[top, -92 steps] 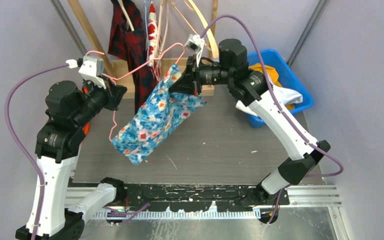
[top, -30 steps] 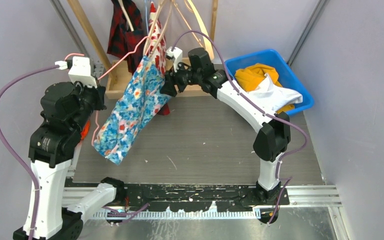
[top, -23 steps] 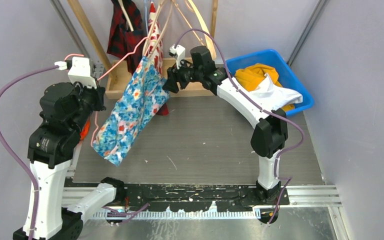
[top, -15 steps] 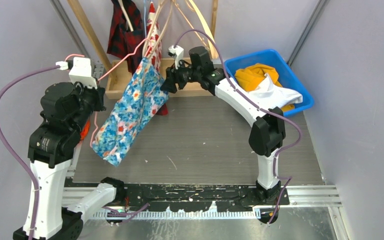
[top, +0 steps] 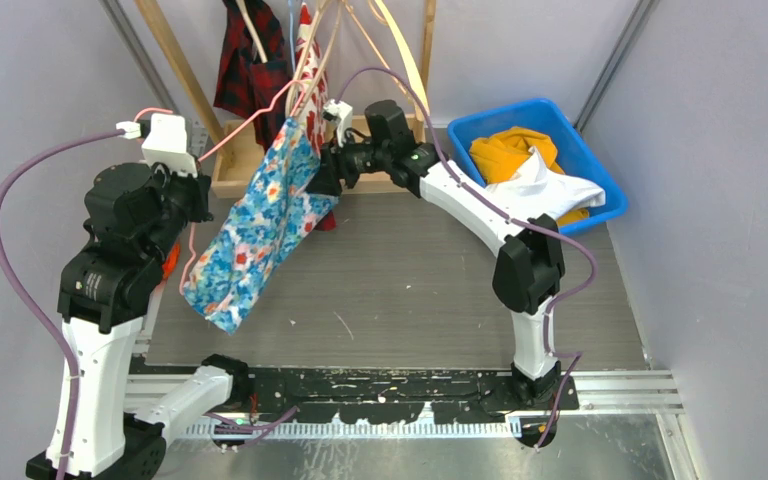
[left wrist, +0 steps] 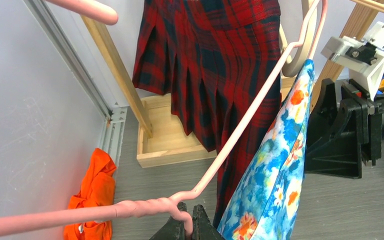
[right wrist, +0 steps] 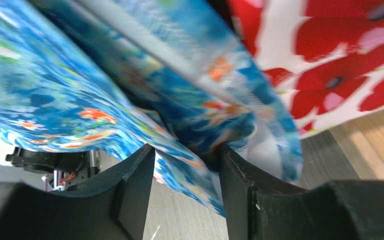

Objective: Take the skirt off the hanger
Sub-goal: Remove the skirt from the bin.

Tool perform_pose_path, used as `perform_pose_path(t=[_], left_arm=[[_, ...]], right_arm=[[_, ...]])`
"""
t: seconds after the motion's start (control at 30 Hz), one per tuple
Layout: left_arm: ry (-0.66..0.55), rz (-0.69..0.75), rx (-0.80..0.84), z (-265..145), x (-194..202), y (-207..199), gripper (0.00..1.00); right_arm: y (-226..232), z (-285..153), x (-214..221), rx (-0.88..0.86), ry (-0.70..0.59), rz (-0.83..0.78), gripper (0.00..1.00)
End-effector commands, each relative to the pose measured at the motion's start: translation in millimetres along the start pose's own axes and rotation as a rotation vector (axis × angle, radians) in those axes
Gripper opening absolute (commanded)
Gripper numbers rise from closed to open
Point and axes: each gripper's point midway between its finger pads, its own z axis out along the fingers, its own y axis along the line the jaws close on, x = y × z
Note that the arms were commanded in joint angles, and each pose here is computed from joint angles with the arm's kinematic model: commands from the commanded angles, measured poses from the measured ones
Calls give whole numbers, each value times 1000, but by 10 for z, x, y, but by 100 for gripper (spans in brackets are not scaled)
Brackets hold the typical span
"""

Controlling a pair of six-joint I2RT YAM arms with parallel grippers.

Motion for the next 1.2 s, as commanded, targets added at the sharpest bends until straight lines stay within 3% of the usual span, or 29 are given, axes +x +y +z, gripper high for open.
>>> perform_pose_path(t=[0.0, 0.2, 0.3, 0.33, 0.47, 0.77, 0.93, 1.17], left_arm=[[-99, -30, -11, -45, -268, 28, 0], [-100, -33, -6, -43, -271, 18, 0], [-97, -36, 0, -34, -259, 4, 0], [-95, -37, 2, -33, -253, -1, 0], [-80, -32, -3, -7, -194, -1, 0], [-15, -9, -31, 252, 70, -13, 0], [-30, -13, -30, 291, 46, -26, 0], [-37, -9, -14, 337, 45, -62, 0]], right_arm=[[541, -33, -287, -98, -57, -65, 53], [756, -164, -269, -98, -29, -97, 34], [737, -264, -256, -60, -4, -119, 4], [706, -305, -280, -36, -4, -117, 1], [638, -562, -499, 55, -44, -137, 1], [978, -1483, -1501, 204, -304, -334, 1], [860, -1937, -1755, 407, -432, -370, 1], [935, -2923, -2332, 664, -707, -406, 1]])
